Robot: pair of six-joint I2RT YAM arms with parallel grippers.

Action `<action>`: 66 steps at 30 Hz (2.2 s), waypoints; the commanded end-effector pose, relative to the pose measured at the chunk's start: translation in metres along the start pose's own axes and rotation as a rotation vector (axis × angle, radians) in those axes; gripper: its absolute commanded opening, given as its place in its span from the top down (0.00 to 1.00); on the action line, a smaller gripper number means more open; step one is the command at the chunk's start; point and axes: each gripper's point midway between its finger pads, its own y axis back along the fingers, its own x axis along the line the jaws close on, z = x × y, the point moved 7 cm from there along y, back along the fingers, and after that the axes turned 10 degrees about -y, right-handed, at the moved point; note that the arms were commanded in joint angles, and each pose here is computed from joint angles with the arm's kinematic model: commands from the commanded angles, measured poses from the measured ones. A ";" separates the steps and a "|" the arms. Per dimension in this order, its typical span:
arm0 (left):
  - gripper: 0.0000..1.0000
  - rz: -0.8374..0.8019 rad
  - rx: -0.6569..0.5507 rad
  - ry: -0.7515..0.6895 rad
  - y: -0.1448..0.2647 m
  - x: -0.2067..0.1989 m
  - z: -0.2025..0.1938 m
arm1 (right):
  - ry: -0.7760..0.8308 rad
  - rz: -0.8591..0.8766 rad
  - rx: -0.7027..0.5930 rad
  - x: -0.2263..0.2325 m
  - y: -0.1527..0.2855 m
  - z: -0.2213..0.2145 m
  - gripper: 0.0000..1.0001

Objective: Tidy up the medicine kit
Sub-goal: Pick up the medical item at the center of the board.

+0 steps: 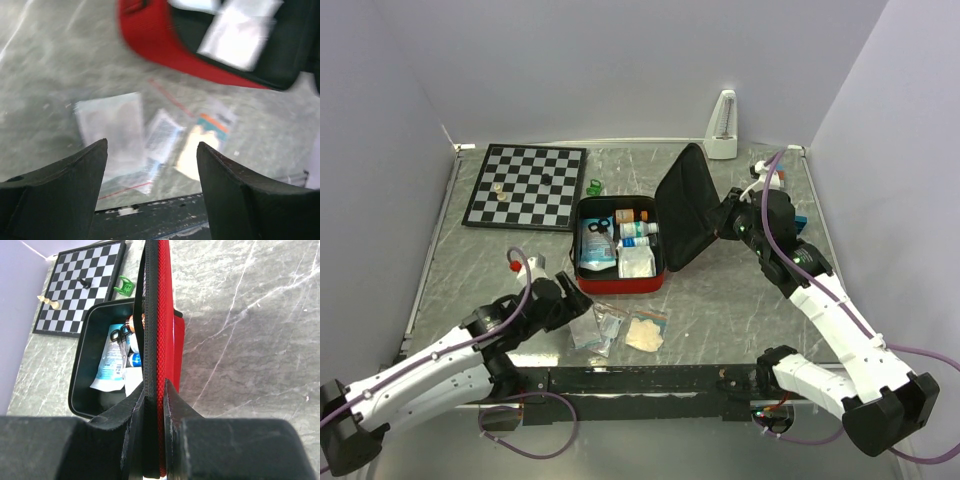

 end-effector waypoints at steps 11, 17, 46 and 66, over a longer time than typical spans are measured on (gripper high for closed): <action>0.28 0.102 0.079 0.263 -0.014 0.050 -0.044 | 0.002 0.019 0.083 -0.006 0.002 -0.022 0.87; 0.37 0.098 0.115 0.221 -0.026 0.051 -0.054 | 0.000 0.019 0.093 -0.006 0.000 -0.023 0.87; 0.99 -0.135 0.009 0.119 0.006 0.019 -0.022 | -0.005 0.036 0.091 -0.005 0.004 -0.025 0.88; 0.99 -0.283 -0.362 -0.121 0.054 -0.148 0.134 | -0.012 0.065 0.130 -0.008 0.003 -0.037 0.91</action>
